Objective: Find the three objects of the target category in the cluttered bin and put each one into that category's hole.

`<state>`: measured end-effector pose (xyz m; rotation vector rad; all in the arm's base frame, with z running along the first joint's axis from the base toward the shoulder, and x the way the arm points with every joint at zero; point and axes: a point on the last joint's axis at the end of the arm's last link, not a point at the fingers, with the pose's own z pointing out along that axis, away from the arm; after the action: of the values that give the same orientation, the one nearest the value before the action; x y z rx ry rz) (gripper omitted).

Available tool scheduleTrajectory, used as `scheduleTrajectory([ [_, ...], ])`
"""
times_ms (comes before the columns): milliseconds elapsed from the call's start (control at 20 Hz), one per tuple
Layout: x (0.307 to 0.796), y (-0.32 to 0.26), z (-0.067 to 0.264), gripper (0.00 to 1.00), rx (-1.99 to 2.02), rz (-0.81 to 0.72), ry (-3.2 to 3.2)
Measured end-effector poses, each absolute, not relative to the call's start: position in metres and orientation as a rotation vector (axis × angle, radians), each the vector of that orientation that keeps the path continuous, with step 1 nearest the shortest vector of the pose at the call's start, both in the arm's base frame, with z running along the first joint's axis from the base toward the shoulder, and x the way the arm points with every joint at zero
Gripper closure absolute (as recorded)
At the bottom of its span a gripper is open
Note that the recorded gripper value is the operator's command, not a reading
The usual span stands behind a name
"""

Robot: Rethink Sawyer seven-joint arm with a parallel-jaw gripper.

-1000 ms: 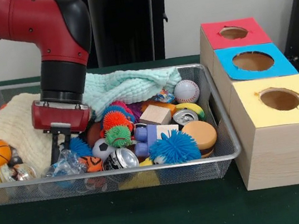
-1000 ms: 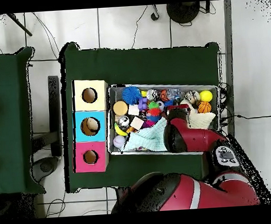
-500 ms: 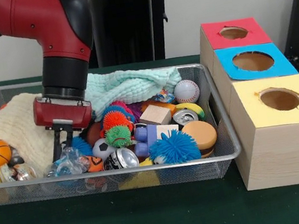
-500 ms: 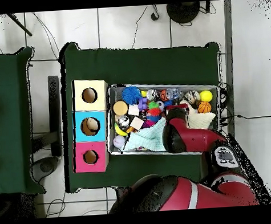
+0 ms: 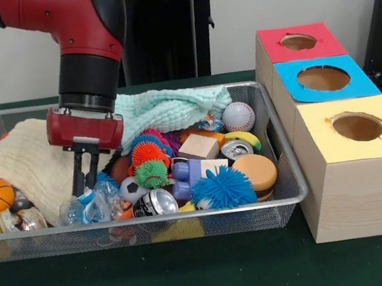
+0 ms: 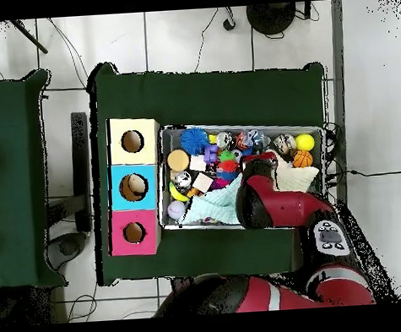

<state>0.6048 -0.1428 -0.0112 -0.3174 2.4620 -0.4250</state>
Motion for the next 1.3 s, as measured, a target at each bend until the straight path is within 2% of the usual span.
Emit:
scheduleTrajectory([
  [500, 0.615, -0.125, 0.031, 1.00, -0.333, -0.475, 2.417],
  [1000, 0.642, -0.099, 0.111, 1.00, -0.335, -0.538, 2.293],
  [1300, 0.646, -0.108, 0.126, 1.00, -0.318, -0.554, 2.271],
])
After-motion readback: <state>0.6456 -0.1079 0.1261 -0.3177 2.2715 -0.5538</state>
